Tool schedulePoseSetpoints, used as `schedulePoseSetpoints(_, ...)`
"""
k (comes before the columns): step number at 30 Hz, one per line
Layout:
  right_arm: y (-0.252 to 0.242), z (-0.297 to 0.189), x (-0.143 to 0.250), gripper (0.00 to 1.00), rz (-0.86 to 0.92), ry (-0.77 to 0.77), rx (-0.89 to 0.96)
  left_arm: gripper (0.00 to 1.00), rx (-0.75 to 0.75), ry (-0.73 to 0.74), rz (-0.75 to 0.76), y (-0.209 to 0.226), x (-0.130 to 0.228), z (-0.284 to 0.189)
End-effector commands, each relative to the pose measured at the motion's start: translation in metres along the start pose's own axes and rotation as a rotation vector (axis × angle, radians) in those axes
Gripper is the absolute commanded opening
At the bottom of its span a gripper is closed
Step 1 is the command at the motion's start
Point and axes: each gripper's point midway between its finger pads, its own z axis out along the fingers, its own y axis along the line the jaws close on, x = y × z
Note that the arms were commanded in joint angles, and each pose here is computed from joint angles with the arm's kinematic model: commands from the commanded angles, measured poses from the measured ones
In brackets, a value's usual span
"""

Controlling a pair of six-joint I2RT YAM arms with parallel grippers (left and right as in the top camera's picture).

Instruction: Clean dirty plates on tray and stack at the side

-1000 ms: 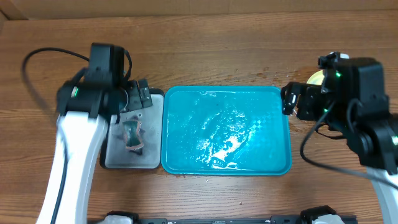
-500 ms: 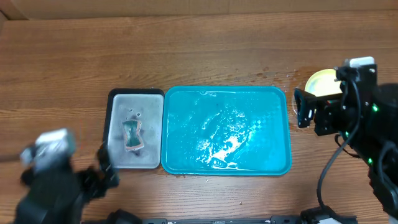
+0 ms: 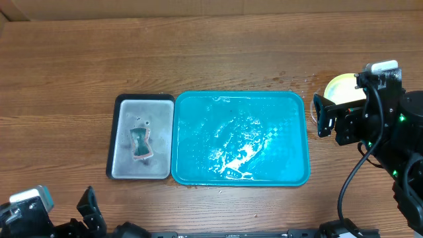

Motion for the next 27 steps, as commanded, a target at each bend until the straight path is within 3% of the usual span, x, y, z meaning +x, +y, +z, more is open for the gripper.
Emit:
schedulePoseSetpoints(1,0.0003,-0.0077,-0.0084,1.0,-0.009,-0.034,0.002,1.0,0.069,0.029,-0.016,-0.009,0.0061,-0.0028)
schedulePoseSetpoints(27,0.0004,-0.0076,-0.0106,1.0,-0.01,-0.043,0.002,1.0,0.084,0.039,-0.017,-0.0115,0.0078,-0.003)
